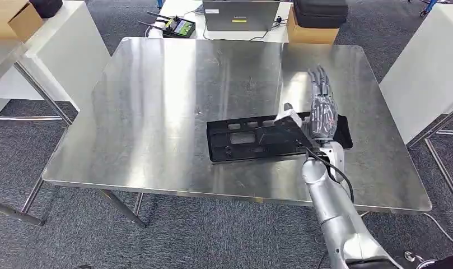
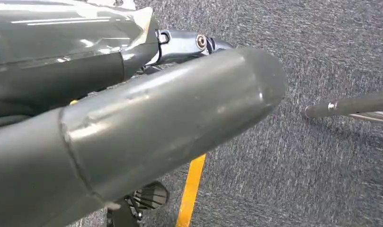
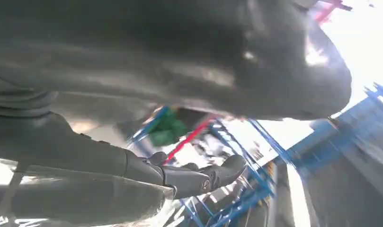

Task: Take the parts from the cabinet and place them on the table.

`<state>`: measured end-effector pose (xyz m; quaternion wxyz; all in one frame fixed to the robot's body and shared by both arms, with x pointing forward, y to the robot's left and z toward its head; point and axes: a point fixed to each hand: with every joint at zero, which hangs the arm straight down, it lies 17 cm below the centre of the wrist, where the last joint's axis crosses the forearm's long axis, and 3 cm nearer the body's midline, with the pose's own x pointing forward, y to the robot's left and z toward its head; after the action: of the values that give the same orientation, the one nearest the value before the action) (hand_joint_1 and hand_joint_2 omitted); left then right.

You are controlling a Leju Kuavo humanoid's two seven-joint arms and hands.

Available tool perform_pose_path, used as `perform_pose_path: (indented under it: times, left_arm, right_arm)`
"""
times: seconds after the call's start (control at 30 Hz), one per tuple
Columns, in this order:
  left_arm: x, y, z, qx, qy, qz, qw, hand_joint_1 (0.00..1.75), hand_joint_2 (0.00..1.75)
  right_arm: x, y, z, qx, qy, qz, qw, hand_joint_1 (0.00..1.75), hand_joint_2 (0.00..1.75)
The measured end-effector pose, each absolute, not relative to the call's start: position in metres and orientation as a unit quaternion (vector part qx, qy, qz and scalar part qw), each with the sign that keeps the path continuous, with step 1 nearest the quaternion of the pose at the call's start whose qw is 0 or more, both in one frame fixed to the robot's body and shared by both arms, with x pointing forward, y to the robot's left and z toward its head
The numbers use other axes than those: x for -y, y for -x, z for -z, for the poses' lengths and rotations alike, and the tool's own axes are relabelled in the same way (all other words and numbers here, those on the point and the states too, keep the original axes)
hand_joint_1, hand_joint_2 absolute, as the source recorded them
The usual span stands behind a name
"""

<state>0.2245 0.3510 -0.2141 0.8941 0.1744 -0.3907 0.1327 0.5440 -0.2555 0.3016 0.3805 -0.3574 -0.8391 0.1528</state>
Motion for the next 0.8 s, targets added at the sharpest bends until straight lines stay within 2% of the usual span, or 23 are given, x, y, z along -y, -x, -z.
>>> perform_pose_path:
  times: [0.27,0.53,0.63,0.8]
  left_arm:
    - [-0.354,-0.219,0.214,0.393,-0.179,-0.142,0.891,0.00,0.00]
    - [-0.357,-0.217,0.211,0.407,-0.181,-0.150,0.883,0.00,0.00]
    - [-0.357,-0.218,0.210,0.408,-0.182,-0.145,0.883,0.00,0.00]
    - [-0.357,-0.224,0.208,0.413,-0.184,-0.141,0.881,0.00,0.00]
  right_arm:
    - [0.257,-0.434,-0.372,0.955,0.097,0.063,0.275,0.00,0.00]
    - [0.259,-0.325,-0.394,0.942,-0.229,0.144,0.200,0.00,0.00]
    - [0.270,-0.302,-0.393,0.930,-0.275,0.164,0.180,0.00,0.00]
    - [0.305,-0.293,-0.380,0.925,-0.251,0.215,0.189,0.00,0.00]
